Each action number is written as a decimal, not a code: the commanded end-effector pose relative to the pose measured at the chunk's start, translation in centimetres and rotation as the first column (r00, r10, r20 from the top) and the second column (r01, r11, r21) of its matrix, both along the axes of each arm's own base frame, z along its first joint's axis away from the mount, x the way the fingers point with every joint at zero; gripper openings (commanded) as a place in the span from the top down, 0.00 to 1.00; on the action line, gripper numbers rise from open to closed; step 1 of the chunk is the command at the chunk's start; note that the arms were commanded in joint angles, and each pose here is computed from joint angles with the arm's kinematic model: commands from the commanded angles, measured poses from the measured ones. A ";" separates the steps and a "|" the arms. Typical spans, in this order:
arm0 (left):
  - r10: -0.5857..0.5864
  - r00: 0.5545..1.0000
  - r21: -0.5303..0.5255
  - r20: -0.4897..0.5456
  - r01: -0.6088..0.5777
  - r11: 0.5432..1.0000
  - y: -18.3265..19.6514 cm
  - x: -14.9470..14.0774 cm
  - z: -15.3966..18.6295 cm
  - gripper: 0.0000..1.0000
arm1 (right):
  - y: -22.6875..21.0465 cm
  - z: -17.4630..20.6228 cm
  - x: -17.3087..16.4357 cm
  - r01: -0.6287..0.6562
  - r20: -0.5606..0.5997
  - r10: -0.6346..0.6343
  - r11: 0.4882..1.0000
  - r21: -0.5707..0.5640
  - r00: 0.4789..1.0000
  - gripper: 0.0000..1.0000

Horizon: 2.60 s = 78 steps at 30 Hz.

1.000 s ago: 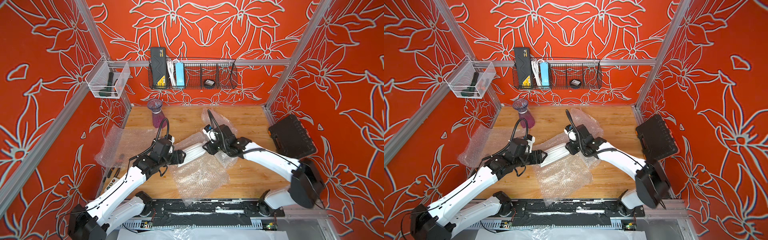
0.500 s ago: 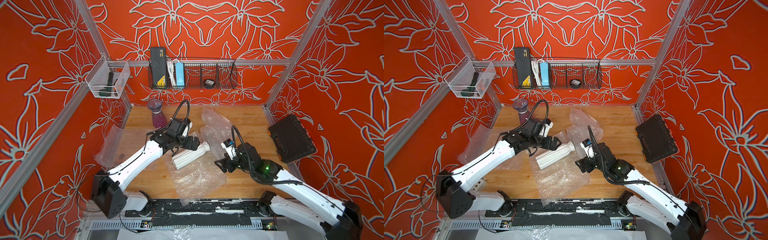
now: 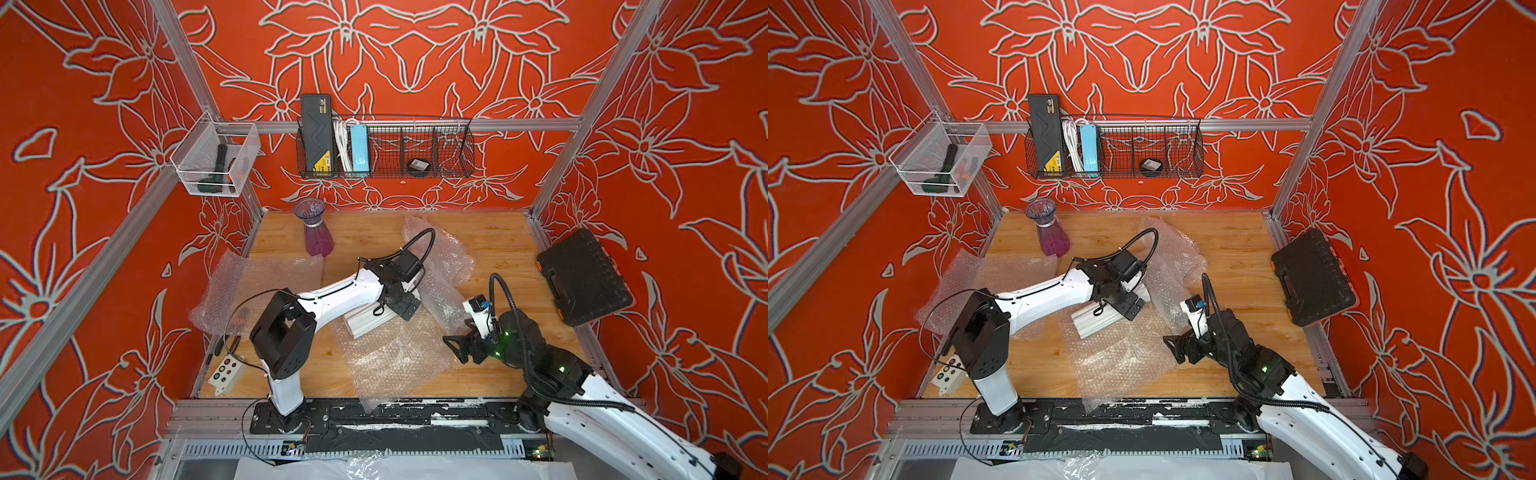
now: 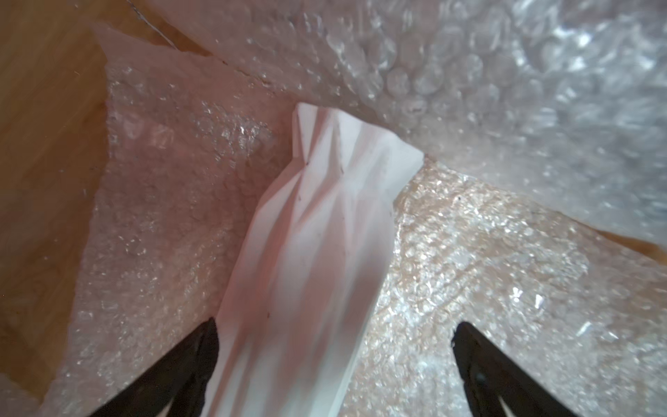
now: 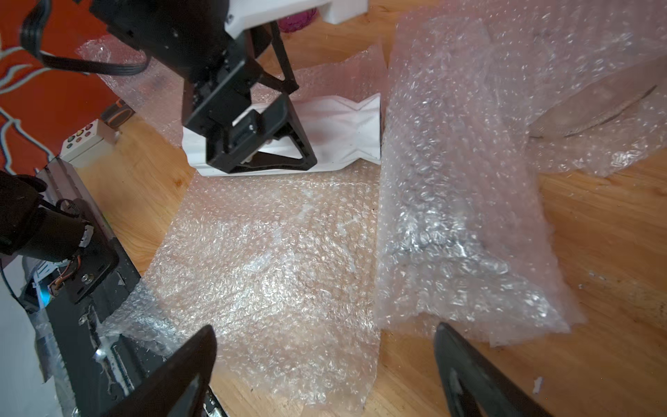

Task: Unwrap the vase from the bubble wrap
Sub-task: Pick up the vase from the bubble wrap, then place the vase at the center of the board.

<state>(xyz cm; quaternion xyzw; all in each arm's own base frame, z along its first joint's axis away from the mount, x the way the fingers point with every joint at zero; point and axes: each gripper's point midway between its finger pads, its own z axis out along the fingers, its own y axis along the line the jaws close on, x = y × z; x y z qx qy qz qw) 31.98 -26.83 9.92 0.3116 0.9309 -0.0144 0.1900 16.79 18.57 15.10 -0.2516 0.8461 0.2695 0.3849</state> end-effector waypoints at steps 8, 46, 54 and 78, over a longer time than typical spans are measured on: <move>-0.053 0.997 0.231 0.048 0.040 0.972 -0.7 3.1 -2.7 0.01 | -0.3 0.1 0.1 0.010 0.028 -0.011 1.000 0.024 1.000 0.05; 0.110 0.938 -0.050 0.328 -0.099 0.994 2.3 1.3 11.7 1.00 | -0.6 2.6 1.0 0.037 0.081 -0.041 0.998 0.040 0.996 0.05; 0.396 0.788 -0.428 0.471 -0.188 0.884 4.3 5.5 20.1 1.00 | 0.1 3.3 1.0 0.014 0.066 -0.017 0.999 0.048 0.998 0.05; 0.673 0.133 -0.686 0.728 0.147 0.713 12.5 15.9 27.7 1.00 | 3.4 3.1 3.7 -0.046 0.023 0.046 0.999 -0.001 0.999 0.05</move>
